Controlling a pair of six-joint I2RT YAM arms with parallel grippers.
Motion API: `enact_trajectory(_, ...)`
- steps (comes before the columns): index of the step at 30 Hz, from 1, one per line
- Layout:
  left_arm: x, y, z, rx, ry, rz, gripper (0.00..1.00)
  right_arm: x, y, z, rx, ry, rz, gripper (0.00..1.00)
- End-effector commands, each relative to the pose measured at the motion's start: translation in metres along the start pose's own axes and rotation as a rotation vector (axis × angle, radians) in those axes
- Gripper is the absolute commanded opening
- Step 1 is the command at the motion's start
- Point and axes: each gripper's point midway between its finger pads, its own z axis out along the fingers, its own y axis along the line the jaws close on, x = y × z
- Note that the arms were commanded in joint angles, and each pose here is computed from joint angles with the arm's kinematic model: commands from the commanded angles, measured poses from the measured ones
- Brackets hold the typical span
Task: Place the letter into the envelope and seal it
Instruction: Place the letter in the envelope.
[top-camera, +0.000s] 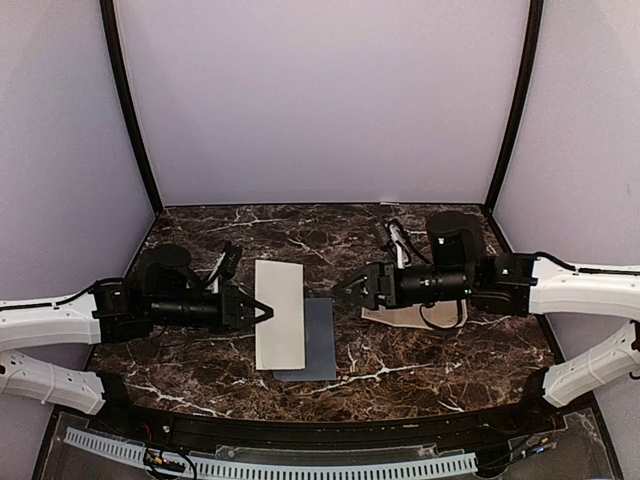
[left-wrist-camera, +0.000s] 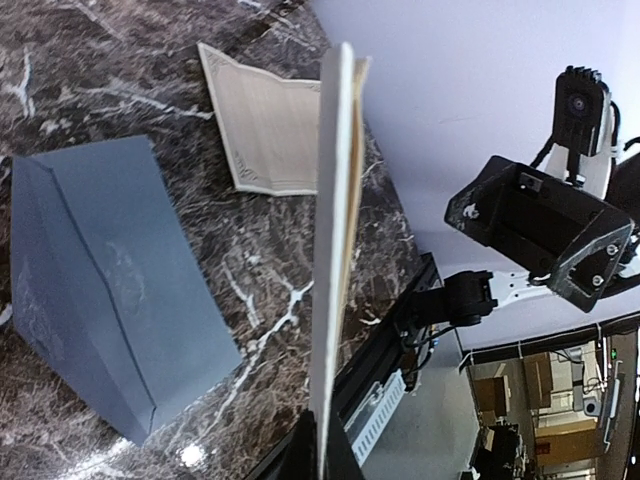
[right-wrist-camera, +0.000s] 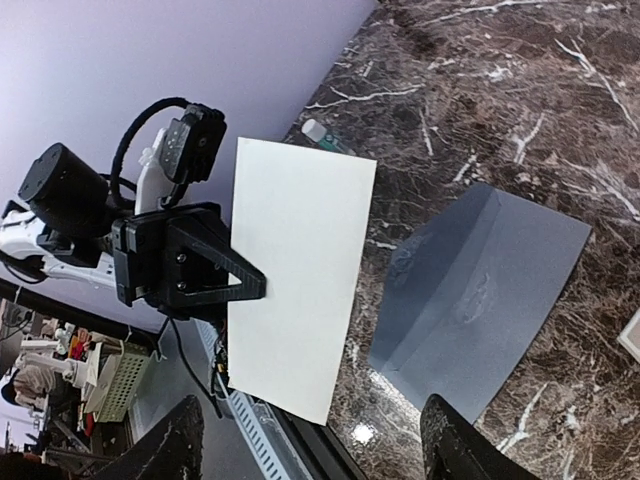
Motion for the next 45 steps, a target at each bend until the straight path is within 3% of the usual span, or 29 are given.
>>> enact_trajectory(1,0.012,0.041,0.004,-0.087,0.035,-0.059,0.0,0.018,-0.041,0.013,0.127,0.009,0.101,0.71)
enact_trajectory(11,0.013,0.09,0.003,-0.158,0.06,-0.082,0.0,0.048,-0.082,0.042,0.225,0.074,0.159,0.66)
enact_trajectory(28,0.015,0.126,0.017,-0.219,0.086,-0.104,0.0,0.075,-0.119,0.073,0.32,0.16,0.194,0.55)
enact_trajectory(45,0.01,0.128,0.021,-0.156,0.042,-0.18,0.0,0.093,-0.138,0.091,0.351,0.217,0.208,0.47)
